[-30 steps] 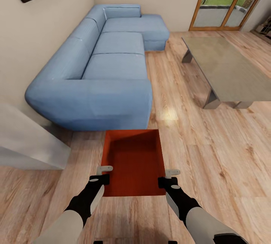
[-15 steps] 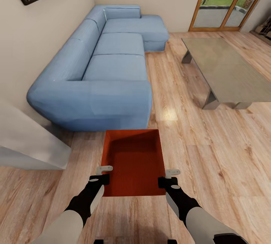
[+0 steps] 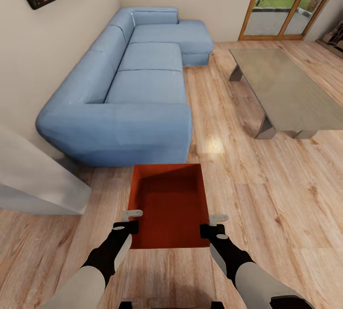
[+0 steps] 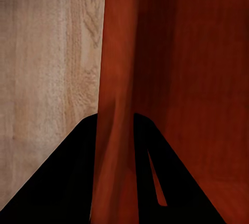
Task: Move the two storage containers from the living room to the garage. In the garage, place one container on the floor and stack the other container on top of it (either order is fine).
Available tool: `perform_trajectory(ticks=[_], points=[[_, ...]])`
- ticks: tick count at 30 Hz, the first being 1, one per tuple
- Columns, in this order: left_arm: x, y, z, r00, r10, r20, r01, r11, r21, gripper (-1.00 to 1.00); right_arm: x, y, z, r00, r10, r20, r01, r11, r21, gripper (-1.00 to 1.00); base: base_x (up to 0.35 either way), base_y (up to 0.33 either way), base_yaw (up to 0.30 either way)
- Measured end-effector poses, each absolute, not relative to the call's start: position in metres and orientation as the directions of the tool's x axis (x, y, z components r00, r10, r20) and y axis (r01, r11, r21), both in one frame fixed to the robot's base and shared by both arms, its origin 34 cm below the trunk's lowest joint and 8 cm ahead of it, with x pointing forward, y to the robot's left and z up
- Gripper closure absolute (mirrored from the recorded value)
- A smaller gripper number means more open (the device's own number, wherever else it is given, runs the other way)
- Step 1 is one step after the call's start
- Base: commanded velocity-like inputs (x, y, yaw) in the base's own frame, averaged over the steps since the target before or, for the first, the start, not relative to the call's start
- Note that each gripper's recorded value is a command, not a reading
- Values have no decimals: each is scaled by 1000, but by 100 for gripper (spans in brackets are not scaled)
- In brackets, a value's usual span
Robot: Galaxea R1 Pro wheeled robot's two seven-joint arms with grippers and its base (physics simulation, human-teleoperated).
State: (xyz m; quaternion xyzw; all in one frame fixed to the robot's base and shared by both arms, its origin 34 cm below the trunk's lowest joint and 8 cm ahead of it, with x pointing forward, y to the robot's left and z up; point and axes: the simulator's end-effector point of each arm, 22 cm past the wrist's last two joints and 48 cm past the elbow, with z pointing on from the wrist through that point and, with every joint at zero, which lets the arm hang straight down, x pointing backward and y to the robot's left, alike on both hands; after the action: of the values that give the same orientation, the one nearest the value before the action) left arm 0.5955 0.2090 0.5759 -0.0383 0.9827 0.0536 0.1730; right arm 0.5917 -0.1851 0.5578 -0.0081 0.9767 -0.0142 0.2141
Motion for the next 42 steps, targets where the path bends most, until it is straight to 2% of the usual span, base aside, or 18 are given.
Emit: perform_trajectory(ticks=[42], points=[[584,211,611,-935,-69,-347,-107,990,91,100,582,-183,594,-906,-27,-422,-13,999,-35,100,0,0,0]])
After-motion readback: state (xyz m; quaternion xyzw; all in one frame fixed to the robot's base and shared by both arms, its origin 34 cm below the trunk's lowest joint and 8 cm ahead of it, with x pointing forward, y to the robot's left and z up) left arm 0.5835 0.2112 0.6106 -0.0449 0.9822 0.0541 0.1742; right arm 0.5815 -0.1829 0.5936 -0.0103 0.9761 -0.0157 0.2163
